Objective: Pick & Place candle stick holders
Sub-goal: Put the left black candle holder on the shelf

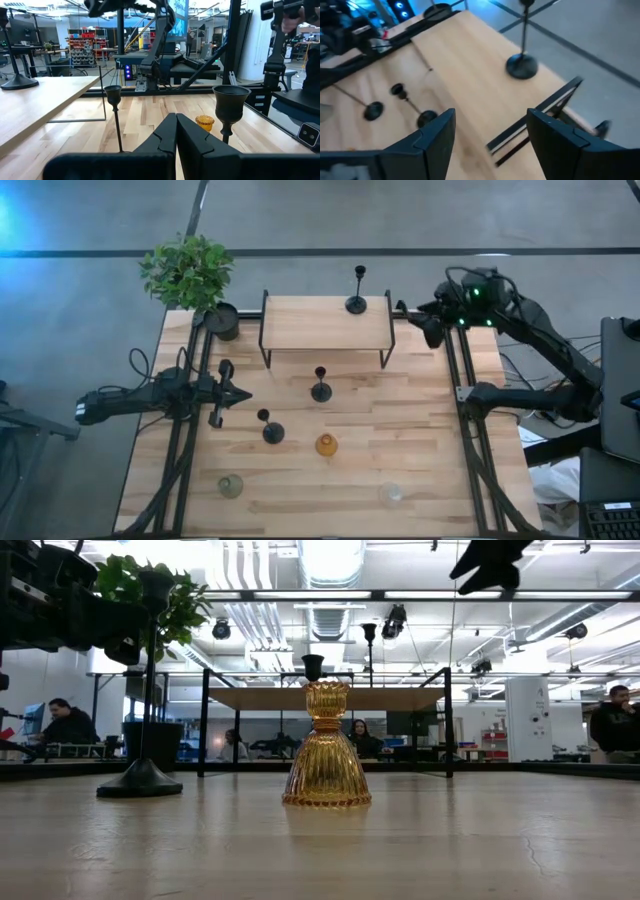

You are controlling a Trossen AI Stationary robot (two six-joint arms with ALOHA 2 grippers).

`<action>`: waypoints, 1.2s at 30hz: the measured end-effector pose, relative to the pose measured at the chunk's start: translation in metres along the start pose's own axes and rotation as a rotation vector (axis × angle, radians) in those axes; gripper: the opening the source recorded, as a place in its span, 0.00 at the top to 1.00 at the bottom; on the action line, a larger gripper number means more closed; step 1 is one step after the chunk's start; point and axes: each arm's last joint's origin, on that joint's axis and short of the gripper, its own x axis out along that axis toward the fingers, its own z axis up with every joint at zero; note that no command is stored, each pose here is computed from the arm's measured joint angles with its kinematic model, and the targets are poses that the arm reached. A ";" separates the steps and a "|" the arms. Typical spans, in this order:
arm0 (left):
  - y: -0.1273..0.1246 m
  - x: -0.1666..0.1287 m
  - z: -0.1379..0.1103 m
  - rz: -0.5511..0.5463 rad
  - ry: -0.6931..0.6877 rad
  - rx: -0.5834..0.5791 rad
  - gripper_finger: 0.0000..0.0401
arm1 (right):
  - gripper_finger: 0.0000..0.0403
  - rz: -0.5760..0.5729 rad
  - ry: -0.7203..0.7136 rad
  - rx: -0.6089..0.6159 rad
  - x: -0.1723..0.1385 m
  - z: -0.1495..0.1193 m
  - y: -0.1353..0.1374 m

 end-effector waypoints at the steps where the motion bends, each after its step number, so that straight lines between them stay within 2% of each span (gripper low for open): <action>1: 0.000 0.000 0.000 0.000 0.000 0.000 0.96 | 0.42 0.013 -0.001 0.010 -0.001 -0.005 0.002; 5: 0.000 0.000 0.000 0.000 0.000 0.000 0.96 | 0.44 0.103 -0.042 0.049 -0.002 -0.024 0.013; 11: 0.000 0.000 0.000 0.000 0.000 0.000 0.96 | 0.48 0.313 -0.136 0.069 0.006 -0.052 0.036; 17: 0.000 0.000 0.000 0.000 0.000 0.000 0.96 | 0.58 0.383 -0.114 0.003 0.027 -0.086 0.046; 23: 0.000 0.000 0.000 0.000 0.000 0.000 0.96 | 0.73 0.366 -0.046 -0.063 0.049 -0.114 0.043; 31: 0.000 0.000 0.000 0.000 0.000 0.000 0.96 | 0.93 0.349 -0.010 -0.184 0.063 -0.134 0.038; 36: 0.000 0.000 0.000 0.000 0.000 0.000 0.96 | 0.97 0.336 0.037 -0.187 0.070 -0.147 0.034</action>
